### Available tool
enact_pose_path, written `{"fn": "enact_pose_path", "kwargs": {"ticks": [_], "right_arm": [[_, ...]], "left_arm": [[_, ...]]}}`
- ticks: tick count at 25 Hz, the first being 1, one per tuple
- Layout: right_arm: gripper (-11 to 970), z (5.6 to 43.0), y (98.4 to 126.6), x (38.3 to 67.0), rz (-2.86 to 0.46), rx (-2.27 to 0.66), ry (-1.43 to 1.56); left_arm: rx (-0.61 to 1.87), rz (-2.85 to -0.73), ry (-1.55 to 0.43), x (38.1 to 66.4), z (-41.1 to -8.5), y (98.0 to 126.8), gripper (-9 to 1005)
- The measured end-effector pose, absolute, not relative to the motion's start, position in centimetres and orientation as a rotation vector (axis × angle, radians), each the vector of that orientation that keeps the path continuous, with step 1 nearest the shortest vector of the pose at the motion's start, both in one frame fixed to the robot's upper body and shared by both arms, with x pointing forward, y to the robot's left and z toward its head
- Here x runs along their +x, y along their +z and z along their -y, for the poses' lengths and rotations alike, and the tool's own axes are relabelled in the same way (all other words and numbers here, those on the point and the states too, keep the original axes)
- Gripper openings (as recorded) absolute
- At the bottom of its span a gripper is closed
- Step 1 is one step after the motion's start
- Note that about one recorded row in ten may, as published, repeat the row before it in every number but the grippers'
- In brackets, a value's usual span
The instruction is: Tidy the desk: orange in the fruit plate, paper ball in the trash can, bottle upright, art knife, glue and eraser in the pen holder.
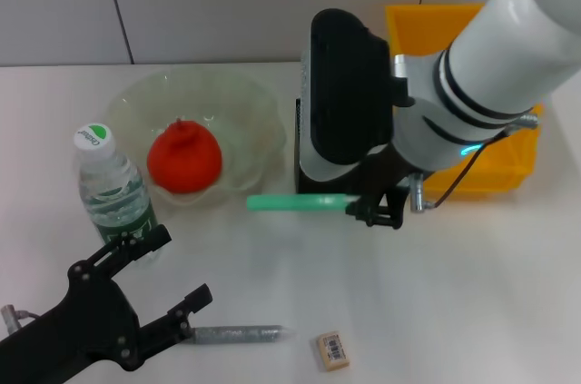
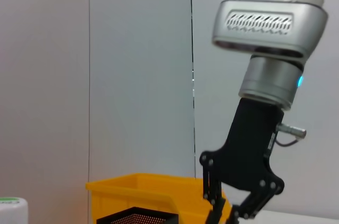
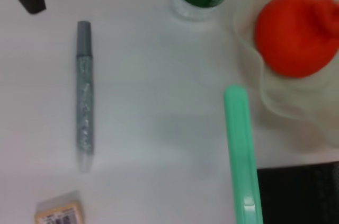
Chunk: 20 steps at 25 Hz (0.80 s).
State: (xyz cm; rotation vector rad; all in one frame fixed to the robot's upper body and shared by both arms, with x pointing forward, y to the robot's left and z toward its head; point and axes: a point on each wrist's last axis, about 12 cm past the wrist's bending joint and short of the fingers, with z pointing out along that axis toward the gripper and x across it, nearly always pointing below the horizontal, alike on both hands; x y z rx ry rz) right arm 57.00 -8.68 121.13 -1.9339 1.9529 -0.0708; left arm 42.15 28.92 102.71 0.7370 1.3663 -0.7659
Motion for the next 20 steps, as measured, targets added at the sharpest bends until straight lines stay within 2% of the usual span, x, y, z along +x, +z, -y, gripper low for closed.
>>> {"fn": "enact_pose_path", "kwargs": {"ticks": [20], "right_arm": [[155,10.0,125.1,54.5,-1.721,-1.861,-0.325]], "left_arm": [[0.733,-1.366,-0.768,42.2,-28.9,102.7,811]]}}
